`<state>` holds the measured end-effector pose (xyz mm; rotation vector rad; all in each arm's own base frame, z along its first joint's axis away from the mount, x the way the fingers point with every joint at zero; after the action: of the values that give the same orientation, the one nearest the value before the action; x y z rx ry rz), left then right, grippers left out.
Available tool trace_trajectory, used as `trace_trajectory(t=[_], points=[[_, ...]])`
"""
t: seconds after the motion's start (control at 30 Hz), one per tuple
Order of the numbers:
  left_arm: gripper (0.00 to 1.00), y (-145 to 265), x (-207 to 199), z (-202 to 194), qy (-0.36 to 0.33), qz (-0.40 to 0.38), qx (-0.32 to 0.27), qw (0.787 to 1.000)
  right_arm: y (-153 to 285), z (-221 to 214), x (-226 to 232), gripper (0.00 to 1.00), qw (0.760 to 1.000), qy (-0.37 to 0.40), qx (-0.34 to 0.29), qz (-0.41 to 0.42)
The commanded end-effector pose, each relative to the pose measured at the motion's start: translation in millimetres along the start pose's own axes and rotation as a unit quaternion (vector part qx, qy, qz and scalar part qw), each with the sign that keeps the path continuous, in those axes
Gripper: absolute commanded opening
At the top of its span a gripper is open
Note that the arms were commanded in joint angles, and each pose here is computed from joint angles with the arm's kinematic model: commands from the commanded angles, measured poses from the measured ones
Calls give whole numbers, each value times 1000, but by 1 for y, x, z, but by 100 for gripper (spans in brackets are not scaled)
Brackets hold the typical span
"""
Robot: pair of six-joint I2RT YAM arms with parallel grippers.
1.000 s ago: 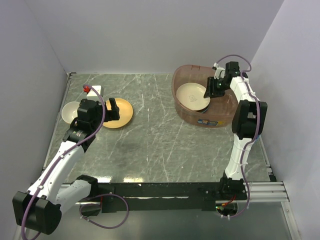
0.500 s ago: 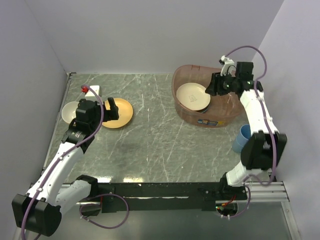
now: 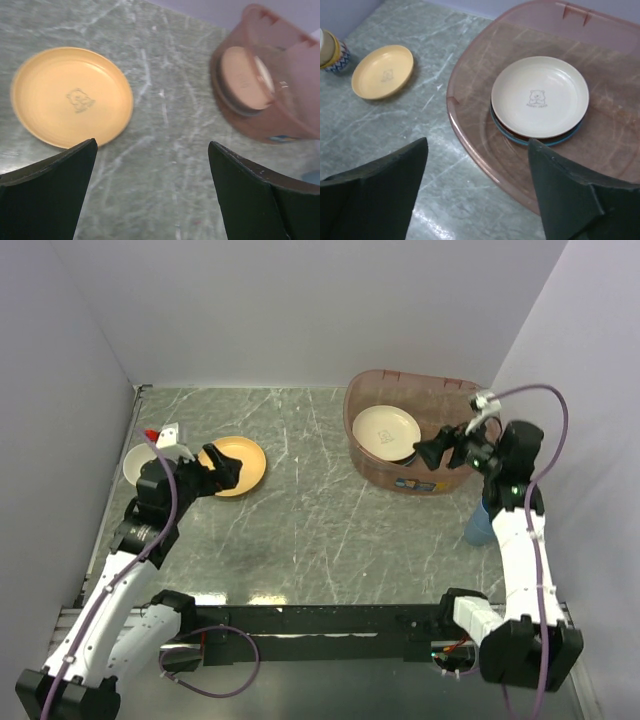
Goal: Place the mixed dishes into the plastic bin
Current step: Pick up the plate at the center of the board.
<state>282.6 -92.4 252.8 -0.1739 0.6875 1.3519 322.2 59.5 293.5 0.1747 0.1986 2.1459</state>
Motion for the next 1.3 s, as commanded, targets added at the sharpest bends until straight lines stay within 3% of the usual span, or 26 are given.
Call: trace_trajectory(t=[0.0, 0.17, 0.3, 0.53, 0.7, 0.77, 1.0, 1.23, 1.27], points=[[99, 9, -18, -13, 92, -44, 28, 994, 12, 4, 12, 93, 997, 23, -76, 26], [99, 4, -12, -38, 182, -32, 55, 981, 17, -18, 7, 93, 997, 1, -71, 35], [99, -7, 11, -57, 242, 31, 63, 968, 18, -15, 4, 94, 998, -7, -61, 30], [99, -24, 61, -82, 304, 199, 68, 929, 18, -13, 4, 94, 998, -12, -60, 31], [98, -37, 96, -102, 301, 308, 72, 900, 18, -15, 3, 95, 998, -11, -58, 26], [89, -50, 104, -105, 293, 324, 71, 897, 18, -15, 3, 95, 998, -11, -58, 27], [79, -86, 126, -106, 293, 368, 48, 881, 18, -17, 1, 95, 998, -11, -56, 25], [63, -107, 152, -123, 297, 399, 65, 865, 19, -16, 2, 95, 998, -7, -57, 25], [55, -108, 154, -124, 298, 400, 65, 864, 19, -16, 2, 95, 998, -8, -56, 26]])
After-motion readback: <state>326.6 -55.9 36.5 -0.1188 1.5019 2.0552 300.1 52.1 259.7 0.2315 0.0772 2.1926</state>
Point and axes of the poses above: each gripper's point midway between its finger pads, its own y axis back along the fingers, its own x axis along the line the jaws close on, z = x × y, the point moved 1 cm from there along y, back along the fingers, and after that the axes turned 8 degrees about y, right-handed, at the moved point
